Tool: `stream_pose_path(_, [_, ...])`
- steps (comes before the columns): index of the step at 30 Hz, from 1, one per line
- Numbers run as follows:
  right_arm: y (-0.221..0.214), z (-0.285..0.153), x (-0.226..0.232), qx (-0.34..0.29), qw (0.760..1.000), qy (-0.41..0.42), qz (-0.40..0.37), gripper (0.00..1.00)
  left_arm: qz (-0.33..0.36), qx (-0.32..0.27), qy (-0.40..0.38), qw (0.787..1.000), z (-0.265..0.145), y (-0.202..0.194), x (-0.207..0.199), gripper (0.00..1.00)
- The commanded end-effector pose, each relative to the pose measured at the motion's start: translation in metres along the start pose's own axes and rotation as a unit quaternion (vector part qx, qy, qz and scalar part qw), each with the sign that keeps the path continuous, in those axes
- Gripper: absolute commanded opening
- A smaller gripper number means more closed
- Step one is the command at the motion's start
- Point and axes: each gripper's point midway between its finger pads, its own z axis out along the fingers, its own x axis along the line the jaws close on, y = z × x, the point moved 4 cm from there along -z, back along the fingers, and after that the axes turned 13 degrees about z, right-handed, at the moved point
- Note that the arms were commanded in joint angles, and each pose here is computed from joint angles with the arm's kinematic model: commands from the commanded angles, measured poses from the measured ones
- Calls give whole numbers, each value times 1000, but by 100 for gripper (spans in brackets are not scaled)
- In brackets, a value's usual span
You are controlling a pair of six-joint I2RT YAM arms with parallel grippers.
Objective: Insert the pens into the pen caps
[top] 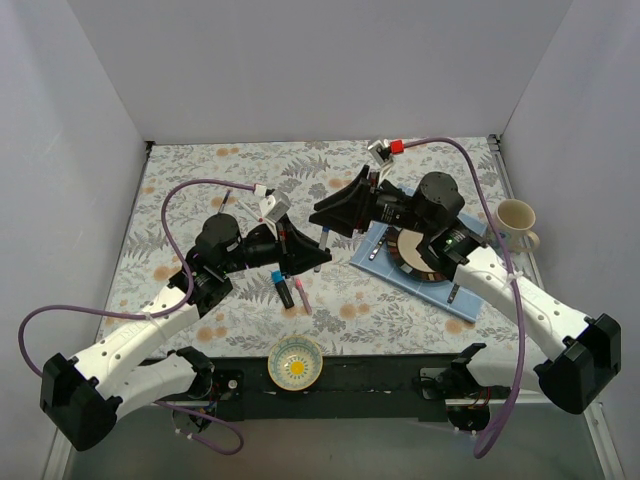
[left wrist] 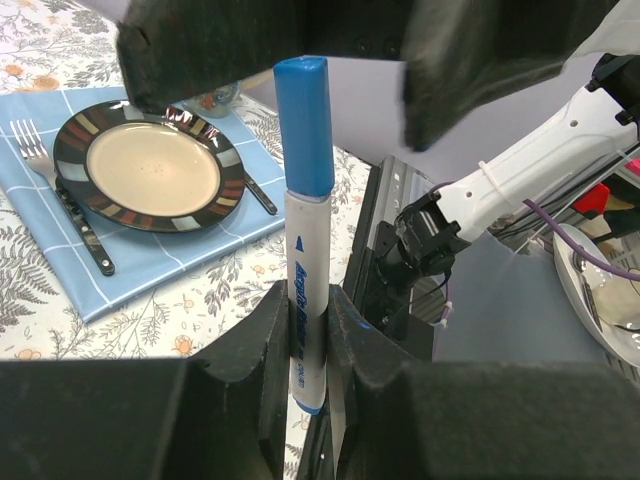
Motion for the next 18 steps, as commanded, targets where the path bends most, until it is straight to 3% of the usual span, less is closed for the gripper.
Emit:
stream_pose_path(1, [0, -1, 10, -8, 999, 31, -12, 54, 7, -10, -3, 1000, -1, 2, -2, 0])
stream_pose_path(2, [-1, -1, 9, -7, 999, 31, -11, 51, 7, -11, -2, 1000, -2, 3, -2, 0])
stream_pose_path(9, [-29, -6, -6, 23, 1000, 20, 2, 2, 14, -56, 17, 998, -6, 20, -3, 0])
stream_pose_path(18, [-74, -17, -23, 94, 995, 21, -1, 1, 16, -108, -11, 994, -10, 58, 1, 0])
